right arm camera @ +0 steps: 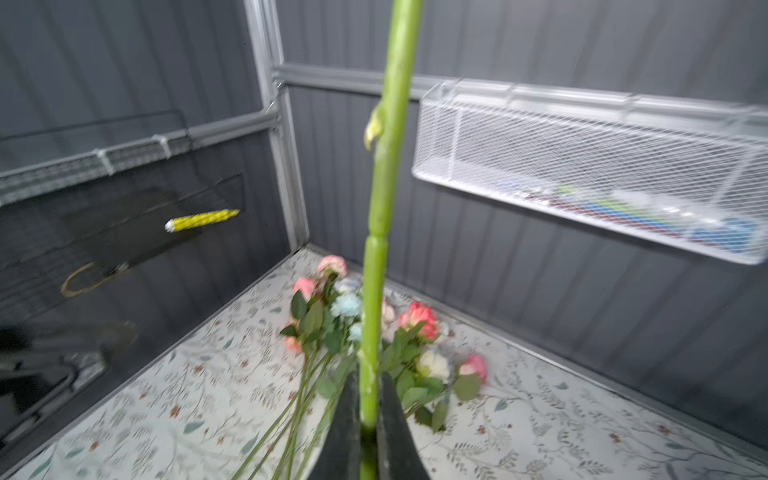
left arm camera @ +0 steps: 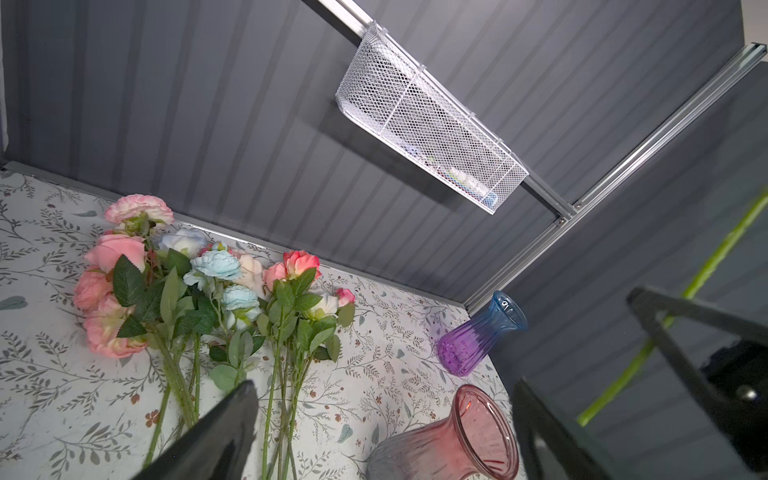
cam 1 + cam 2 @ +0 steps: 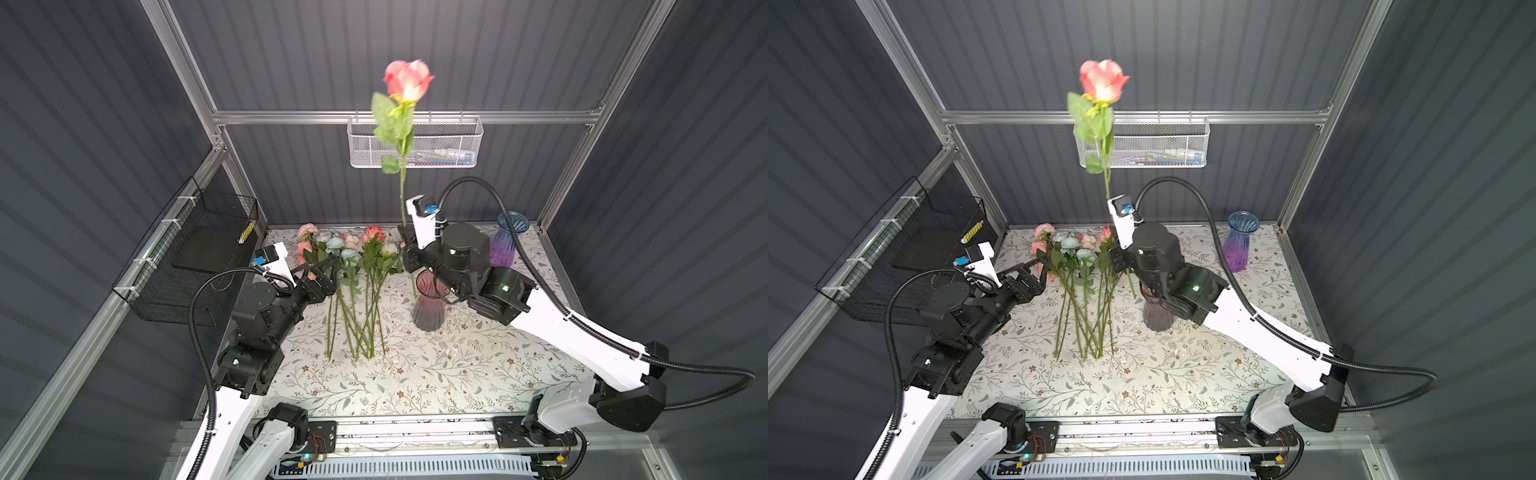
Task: Arrange the flowers into the vase
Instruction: 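Carry the rose over the pink vase with the right gripper and lower the stem in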
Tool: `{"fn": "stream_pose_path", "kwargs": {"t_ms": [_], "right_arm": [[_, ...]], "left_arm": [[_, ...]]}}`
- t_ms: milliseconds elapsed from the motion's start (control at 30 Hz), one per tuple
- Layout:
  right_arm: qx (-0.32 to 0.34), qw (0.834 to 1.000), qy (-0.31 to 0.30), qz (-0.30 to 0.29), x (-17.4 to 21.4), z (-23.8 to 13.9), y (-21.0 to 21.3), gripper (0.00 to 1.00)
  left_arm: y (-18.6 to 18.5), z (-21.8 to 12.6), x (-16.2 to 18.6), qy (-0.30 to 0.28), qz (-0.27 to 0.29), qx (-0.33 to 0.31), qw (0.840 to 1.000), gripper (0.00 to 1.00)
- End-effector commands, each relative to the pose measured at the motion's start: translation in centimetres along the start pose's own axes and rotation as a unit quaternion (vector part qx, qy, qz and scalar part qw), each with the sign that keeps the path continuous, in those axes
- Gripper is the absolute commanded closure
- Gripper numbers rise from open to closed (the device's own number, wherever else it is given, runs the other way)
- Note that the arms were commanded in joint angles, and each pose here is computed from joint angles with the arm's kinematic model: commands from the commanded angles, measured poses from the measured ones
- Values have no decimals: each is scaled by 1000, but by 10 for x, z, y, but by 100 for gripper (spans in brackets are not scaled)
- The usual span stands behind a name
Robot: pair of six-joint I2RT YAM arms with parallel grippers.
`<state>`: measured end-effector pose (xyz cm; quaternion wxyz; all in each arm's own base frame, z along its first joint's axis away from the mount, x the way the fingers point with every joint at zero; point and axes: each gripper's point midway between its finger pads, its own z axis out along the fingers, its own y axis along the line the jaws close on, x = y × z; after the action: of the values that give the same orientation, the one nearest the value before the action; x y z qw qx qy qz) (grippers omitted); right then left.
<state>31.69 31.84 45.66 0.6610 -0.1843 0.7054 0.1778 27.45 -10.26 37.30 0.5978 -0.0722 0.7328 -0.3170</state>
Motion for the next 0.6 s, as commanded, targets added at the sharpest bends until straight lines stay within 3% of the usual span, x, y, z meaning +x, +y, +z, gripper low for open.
{"fn": "stream_pose_path", "kwargs": {"t_ms": [0,167,567], "right_arm": [[80,995,-51,18,-19,-4,-50,100],[107,992,-45,53,1,-1,-84,100],[136,989,1,52,100,6,-93,100]], "left_arm": [[8,3,8,12,8,-16,1000,4],[15,8,17,19,2,-23,1000,4],[19,18,32,40,-21,-16,999,4]]}}
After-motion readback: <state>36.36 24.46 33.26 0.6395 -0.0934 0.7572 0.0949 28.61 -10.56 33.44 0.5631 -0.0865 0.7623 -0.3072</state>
